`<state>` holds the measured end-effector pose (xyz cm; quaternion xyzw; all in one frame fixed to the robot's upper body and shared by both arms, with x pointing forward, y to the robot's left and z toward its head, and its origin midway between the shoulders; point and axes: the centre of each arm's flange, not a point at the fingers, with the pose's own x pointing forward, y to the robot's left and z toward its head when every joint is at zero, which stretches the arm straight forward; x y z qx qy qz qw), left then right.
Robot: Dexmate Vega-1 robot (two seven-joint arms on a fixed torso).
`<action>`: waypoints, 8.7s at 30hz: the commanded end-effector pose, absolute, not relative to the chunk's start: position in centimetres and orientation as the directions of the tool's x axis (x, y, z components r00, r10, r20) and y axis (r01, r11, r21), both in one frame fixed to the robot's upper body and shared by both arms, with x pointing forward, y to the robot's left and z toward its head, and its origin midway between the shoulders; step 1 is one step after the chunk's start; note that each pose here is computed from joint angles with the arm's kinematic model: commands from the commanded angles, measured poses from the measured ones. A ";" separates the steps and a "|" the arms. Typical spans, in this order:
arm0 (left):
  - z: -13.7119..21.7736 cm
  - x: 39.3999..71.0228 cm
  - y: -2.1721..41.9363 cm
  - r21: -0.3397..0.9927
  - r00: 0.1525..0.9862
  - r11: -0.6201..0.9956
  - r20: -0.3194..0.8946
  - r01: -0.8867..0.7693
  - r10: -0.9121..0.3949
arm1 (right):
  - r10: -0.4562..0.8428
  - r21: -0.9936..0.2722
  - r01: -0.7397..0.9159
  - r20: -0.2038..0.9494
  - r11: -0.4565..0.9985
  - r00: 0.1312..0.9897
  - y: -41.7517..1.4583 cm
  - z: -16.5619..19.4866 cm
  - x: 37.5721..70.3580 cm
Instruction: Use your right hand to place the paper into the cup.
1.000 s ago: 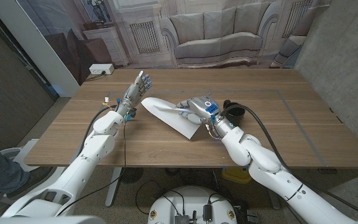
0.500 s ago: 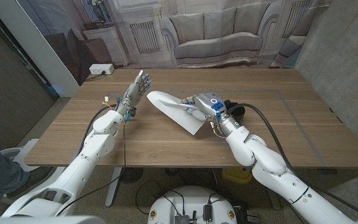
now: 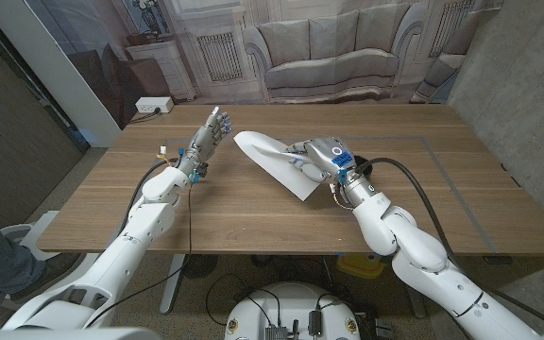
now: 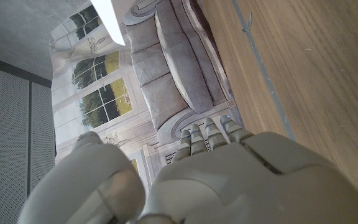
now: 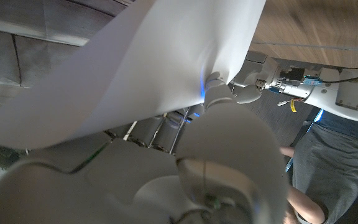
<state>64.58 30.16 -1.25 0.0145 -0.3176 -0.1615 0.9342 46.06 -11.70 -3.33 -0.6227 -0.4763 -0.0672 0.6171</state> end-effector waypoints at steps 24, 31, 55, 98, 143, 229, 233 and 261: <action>-0.6 64.2 30.4 0.146 0.748 0.948 0.585 0.283 -0.313 | 0.427 -0.644 0.744 0.732 0.178 0.531 -14.5 -2.1 44.5; -0.6 64.2 30.3 0.146 0.748 0.948 0.586 0.281 -0.312 | 0.398 -0.630 0.759 0.746 0.164 0.534 -15.4 -1.8 44.2; -0.5 64.4 29.5 0.152 0.742 0.943 0.586 0.295 -0.326 | 0.326 -0.599 0.793 0.777 0.115 0.539 -17.3 -1.5 42.5; -0.6 65.3 28.4 0.158 0.745 0.937 0.571 0.313 -0.345 | 0.181 -0.614 0.785 0.784 0.080 0.594 -20.6 -3.3 41.7; 0.1 65.7 27.4 0.177 0.748 0.932 0.558 0.316 -0.359 | 0.087 -0.682 0.727 0.732 0.084 0.676 -22.7 -5.0 43.5; -0.4 65.0 27.1 0.178 0.741 0.928 0.561 0.327 -0.369 | 0.062 -0.640 0.759 0.768 0.118 0.638 -22.8 -3.8 41.6; -0.4 65.1 27.1 0.180 0.741 0.927 0.559 0.328 -0.371 | 0.063 -0.637 0.761 0.770 0.123 0.635 -22.7 -3.5 41.4; 0.1 65.0 27.3 0.194 0.730 0.921 0.564 0.338 -0.387 | 0.038 -0.580 0.784 0.808 0.220 0.588 -23.4 -0.3 39.5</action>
